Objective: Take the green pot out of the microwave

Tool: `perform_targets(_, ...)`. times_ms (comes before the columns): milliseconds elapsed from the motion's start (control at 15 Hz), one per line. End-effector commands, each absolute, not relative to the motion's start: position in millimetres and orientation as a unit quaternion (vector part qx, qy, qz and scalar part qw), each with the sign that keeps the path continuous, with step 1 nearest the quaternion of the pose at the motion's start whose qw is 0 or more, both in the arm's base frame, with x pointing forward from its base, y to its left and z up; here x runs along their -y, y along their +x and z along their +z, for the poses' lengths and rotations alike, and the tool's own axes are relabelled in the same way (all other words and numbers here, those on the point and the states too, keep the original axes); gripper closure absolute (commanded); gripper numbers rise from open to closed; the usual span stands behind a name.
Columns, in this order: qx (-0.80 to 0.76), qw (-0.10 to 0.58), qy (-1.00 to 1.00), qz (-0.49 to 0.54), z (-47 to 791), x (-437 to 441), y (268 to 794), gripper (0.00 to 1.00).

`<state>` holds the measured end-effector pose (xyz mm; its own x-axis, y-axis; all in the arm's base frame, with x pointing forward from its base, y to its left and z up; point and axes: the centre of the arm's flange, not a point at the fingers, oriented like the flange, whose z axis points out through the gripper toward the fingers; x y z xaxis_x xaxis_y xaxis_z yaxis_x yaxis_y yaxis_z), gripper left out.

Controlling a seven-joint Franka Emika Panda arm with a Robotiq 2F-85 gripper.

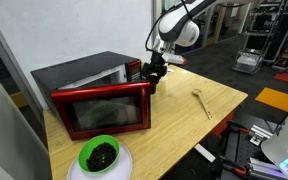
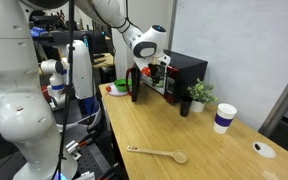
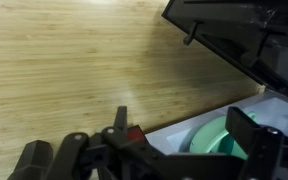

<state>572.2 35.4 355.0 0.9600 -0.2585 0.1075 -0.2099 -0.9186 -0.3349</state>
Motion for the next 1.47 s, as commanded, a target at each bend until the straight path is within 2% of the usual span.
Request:
perform_targets(0, -0.108, 0.169, -0.977, -0.073, 351, -47, 586, 0.00)
perform_targets(733, -0.039, 0.200, -0.975, -0.092, 364, -121, 621, 0.00)
perform_targets(1400, -0.018, 0.252, -0.964, -0.078, 386, -157, 618, 0.00)
